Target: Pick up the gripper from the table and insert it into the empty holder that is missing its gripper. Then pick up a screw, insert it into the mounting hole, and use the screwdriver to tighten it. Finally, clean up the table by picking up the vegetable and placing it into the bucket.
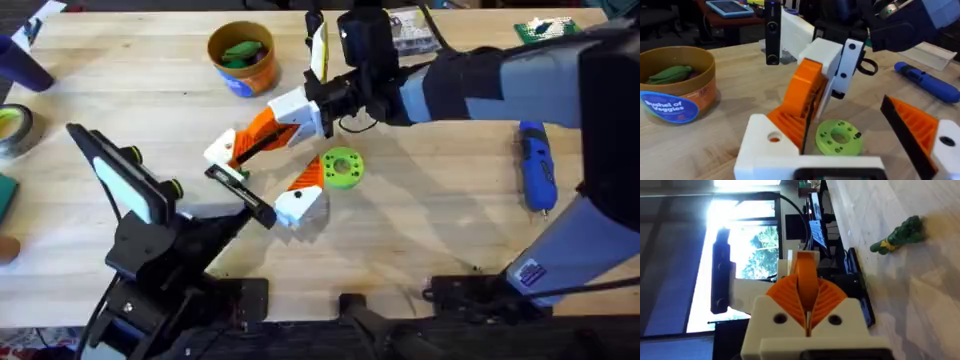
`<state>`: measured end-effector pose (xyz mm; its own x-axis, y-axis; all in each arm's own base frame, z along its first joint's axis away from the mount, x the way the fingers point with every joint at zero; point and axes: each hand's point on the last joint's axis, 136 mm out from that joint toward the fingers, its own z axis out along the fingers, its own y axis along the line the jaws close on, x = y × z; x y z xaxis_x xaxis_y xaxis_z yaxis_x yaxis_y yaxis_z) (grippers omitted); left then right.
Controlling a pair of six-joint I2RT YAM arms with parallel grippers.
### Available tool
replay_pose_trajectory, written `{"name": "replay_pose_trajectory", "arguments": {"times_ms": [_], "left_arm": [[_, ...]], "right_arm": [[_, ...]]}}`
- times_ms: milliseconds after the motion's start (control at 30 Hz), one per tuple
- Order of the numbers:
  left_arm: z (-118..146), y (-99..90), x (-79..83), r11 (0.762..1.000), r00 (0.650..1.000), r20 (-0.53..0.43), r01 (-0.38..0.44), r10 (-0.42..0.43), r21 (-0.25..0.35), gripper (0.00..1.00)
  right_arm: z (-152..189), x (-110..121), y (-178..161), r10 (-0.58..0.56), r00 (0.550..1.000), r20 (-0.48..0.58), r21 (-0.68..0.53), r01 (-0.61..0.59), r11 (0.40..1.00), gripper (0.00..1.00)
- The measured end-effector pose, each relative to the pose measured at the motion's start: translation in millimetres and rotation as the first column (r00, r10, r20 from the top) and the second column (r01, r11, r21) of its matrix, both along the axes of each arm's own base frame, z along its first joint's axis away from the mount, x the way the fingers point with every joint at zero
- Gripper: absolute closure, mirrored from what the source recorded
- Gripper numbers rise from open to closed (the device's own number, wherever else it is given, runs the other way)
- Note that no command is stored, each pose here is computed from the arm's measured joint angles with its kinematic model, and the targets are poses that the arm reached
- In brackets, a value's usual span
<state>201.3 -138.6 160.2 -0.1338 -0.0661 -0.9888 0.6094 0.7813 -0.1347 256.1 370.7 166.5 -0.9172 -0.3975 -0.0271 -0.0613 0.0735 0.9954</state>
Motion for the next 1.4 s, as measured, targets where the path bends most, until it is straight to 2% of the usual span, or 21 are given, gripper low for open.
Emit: {"name": "replay_pose_trajectory", "arguments": {"times_ms": [500,900,1067,1400], "left_arm": [[3.7,-17.8,-15.9,0.990,0.990,0.031,0.140,-0.140,0.014,0.009],[3.3,-18.8,-17.0,0.989,0.988,0.030,0.149,-0.149,0.014,0.009],[3.2,-18.6,-16.9,0.989,0.989,0.029,0.148,-0.148,0.015,0.009],[5.1,-20.8,-19.2,0.986,0.985,0.039,0.166,-0.166,0.015,0.009]], "right_arm": [[8.4,-5.7,-16.2,0.076,0.997,-0.023,0.050,-0.075,0.996,0.992],[7.5,-6.5,-14.0,0.074,0.997,-0.018,0.047,-0.073,0.996,0.992],[7.2,-7.3,-13.0,0.075,0.997,-0.017,0.046,-0.074,0.996,0.878],[11.2,-11.1,-7.5,0.088,0.996,0.029,0.069,-0.090,0.994,0.826]]}}
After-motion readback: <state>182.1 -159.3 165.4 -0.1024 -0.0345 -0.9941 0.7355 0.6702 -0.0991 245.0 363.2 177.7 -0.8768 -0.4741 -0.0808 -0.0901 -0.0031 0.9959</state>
